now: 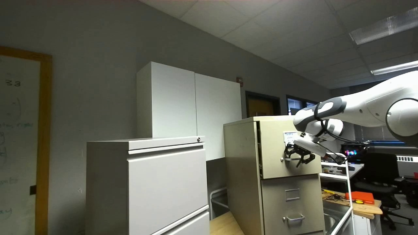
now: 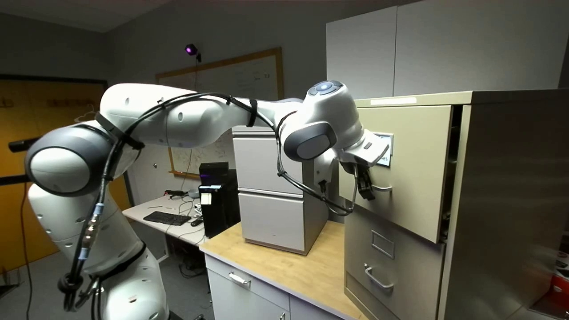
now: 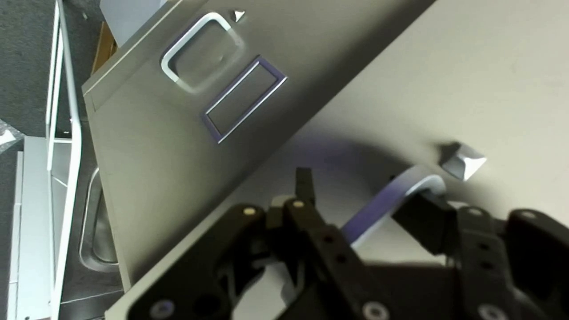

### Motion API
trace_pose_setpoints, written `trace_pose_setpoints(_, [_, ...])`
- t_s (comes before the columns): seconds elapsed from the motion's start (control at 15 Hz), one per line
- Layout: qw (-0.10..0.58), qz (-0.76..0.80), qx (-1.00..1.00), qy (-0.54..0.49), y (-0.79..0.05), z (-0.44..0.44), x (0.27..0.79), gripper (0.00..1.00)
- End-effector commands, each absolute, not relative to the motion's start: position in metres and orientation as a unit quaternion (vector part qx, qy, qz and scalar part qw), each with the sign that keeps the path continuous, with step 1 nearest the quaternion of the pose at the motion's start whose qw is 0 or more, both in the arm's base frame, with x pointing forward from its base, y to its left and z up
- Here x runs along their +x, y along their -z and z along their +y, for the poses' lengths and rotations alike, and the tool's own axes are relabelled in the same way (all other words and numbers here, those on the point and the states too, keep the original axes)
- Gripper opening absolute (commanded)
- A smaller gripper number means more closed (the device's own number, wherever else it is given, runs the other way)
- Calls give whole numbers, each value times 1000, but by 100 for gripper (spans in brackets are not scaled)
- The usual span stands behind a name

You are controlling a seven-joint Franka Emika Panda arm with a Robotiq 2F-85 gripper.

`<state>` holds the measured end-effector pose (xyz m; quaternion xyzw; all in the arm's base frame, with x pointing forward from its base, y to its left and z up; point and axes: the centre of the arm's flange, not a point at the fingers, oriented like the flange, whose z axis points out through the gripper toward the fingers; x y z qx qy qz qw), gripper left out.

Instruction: Close the open drawer

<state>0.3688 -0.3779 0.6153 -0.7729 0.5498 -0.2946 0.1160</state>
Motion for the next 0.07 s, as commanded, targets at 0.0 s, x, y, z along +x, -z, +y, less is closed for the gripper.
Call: trace_pose_setpoints(0.0, [116,550,-773,295,-615,-378,369,50])
